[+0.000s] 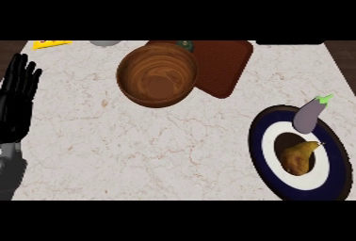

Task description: Pick the eggplant from the plate and place it in the bowl

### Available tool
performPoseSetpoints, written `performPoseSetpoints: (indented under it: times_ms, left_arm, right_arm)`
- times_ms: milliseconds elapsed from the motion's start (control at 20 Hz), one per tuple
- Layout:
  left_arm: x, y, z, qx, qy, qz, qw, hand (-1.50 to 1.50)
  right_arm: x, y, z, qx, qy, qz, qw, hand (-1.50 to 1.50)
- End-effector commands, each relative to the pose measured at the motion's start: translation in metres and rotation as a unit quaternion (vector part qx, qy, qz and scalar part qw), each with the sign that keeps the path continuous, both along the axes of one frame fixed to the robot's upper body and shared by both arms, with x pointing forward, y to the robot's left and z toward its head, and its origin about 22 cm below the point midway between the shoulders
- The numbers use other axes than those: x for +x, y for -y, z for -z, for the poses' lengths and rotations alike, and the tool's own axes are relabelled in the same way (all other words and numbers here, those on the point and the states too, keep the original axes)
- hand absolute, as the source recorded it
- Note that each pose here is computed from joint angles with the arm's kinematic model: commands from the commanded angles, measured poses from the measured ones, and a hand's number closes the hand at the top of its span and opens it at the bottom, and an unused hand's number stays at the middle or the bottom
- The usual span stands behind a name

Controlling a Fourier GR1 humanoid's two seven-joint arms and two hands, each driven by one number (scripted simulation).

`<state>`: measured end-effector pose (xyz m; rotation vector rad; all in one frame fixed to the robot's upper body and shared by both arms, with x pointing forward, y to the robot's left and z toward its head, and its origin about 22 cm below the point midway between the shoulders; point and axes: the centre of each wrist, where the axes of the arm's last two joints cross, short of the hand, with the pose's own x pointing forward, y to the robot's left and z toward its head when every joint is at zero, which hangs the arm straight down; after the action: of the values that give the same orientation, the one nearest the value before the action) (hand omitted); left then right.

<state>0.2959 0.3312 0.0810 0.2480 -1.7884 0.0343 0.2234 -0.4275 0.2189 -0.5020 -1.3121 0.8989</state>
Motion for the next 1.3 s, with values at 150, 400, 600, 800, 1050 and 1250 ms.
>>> performPoseSetpoints:
  times_ms: [150,400,600,800,1050,1250]
  left_arm:
    - [0.003,-0.002,0.002,-0.008,-0.002,0.011,0.9999,0.0]
    - [0.004,0.008,-0.003,-0.004,-0.001,0.013,0.9999,0.0]
    - [-0.007,-0.002,0.008,-0.003,-0.008,0.009,0.9999,0.0]
    - [0.002,0.022,-0.003,-0.006,0.003,0.001,1.0,0.0]
    - [-0.011,-0.002,-0.004,0.001,-0.01,0.005,0.9999,0.0]
    - [-0.008,0.007,-0.006,-0.002,0.0,0.006,1.0,0.0]
  right_arm:
    - [0.014,-0.006,0.013,-0.018,-0.026,-0.001,0.999,-1.5]
    - [0.029,-0.005,0.053,-0.019,-0.044,-0.008,0.999,-1.5]
    - [0.038,0.001,0.074,-0.006,-0.056,-0.001,0.998,-1.5]
    - [0.042,-0.002,0.094,-0.014,-0.058,0.013,0.998,-1.5]
    - [0.047,0.012,0.112,-0.015,-0.061,0.015,0.998,-1.5]
    - [0.058,-0.002,0.118,0.015,-0.034,0.006,0.999,-1.5]
